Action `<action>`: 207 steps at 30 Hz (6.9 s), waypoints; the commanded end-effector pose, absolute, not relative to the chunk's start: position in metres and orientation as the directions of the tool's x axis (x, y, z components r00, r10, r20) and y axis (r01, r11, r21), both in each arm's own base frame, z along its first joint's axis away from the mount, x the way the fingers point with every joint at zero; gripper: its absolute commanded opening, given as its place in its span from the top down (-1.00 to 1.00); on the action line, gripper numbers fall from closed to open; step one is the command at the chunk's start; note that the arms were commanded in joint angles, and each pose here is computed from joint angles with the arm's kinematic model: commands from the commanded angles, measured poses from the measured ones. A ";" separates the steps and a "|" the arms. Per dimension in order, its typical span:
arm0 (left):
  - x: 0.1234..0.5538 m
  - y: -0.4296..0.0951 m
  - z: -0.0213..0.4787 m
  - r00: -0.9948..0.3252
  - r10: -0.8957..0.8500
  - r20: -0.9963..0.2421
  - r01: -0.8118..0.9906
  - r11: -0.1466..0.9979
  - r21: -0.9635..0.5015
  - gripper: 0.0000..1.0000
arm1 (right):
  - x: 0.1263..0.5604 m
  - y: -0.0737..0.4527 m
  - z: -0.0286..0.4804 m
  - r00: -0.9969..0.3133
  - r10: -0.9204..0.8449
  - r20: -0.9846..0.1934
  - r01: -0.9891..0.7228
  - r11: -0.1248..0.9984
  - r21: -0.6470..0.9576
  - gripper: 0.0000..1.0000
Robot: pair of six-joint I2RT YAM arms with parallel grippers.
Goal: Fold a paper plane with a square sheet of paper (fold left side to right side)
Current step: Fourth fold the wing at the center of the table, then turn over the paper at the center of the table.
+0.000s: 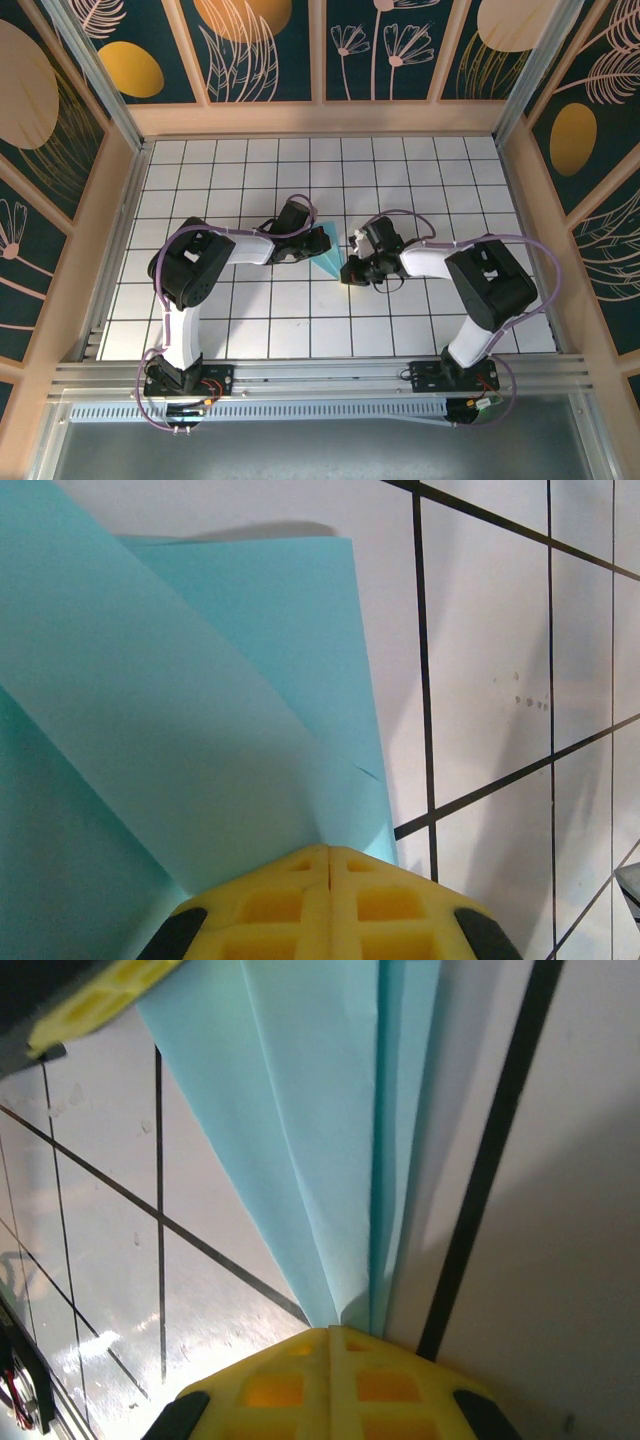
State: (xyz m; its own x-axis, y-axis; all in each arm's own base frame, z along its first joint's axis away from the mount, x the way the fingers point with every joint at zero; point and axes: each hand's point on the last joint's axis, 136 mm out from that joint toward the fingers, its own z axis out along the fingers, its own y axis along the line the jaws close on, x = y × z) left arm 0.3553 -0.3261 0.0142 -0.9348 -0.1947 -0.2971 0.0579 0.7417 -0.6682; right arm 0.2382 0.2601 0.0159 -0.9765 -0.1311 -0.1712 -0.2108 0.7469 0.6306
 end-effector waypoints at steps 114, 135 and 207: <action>0.324 -0.208 0.119 -0.672 -0.454 -0.585 -0.016 0.798 -0.602 0.03 | 0.347 0.298 0.073 -0.844 -0.138 -0.518 -0.505 0.529 0.682 0.78; 0.265 -0.251 0.328 -0.507 -0.527 -0.682 0.626 0.318 -0.712 -0.64 | 0.313 0.257 0.287 -0.676 0.047 -0.735 -0.729 0.096 0.677 1.00; 0.288 -0.299 0.325 -0.620 -0.448 -0.645 0.631 0.205 -0.749 0.84 | 0.300 0.246 0.321 -0.616 0.111 -0.780 -0.756 0.196 0.625 -0.09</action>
